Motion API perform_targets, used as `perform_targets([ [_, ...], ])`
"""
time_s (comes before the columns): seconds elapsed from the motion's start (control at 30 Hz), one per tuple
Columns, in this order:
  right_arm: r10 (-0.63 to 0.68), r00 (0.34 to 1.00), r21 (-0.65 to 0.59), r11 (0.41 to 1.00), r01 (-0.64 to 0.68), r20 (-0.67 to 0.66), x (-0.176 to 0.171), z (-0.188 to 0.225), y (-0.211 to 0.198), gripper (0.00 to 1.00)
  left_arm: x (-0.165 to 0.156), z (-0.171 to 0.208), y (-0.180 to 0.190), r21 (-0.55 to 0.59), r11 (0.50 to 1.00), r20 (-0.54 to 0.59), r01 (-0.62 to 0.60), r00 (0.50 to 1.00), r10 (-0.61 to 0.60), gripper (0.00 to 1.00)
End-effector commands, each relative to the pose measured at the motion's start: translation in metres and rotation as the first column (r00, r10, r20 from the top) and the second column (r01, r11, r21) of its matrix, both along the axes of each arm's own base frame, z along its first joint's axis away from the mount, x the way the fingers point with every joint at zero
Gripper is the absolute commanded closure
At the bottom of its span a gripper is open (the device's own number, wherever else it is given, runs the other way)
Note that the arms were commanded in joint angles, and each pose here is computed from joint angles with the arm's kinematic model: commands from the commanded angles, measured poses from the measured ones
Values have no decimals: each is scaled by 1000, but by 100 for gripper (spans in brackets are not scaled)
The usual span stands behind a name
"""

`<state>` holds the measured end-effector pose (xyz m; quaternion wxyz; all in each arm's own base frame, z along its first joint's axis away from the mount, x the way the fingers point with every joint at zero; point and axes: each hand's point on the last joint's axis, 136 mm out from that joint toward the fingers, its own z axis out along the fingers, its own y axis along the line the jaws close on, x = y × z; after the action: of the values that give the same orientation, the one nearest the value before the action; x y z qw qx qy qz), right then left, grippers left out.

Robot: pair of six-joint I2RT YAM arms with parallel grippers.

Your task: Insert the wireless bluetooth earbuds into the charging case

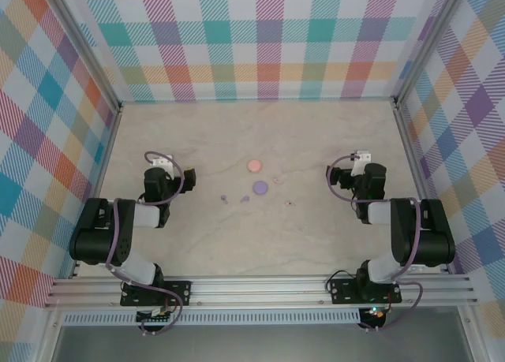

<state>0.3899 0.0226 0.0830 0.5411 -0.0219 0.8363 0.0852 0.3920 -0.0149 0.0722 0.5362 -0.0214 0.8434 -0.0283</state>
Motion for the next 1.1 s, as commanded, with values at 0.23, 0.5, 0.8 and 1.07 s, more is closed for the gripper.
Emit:
perform_targets([
  [0.23,7,1000,-2,1000,-7,23,6,8,2,0,7,6,-3,-5,1000,10,10,1000,-10,0],
  [0.5,7,1000,-1,1000,-7,22,6,8,2,0,7,5,-3,-6,1000,10,9,1000,-9,0],
  [0.8,-29,1000,-2,1000,29,-4,9,13,-4,0,7,14,1,-4,1000,11,-16,1000,16,0],
  [1.07,-63,979,107,991,84,-192,-7,39,-1,0,-6,58,-4,-99,995,-62,-30,998,24,0],
])
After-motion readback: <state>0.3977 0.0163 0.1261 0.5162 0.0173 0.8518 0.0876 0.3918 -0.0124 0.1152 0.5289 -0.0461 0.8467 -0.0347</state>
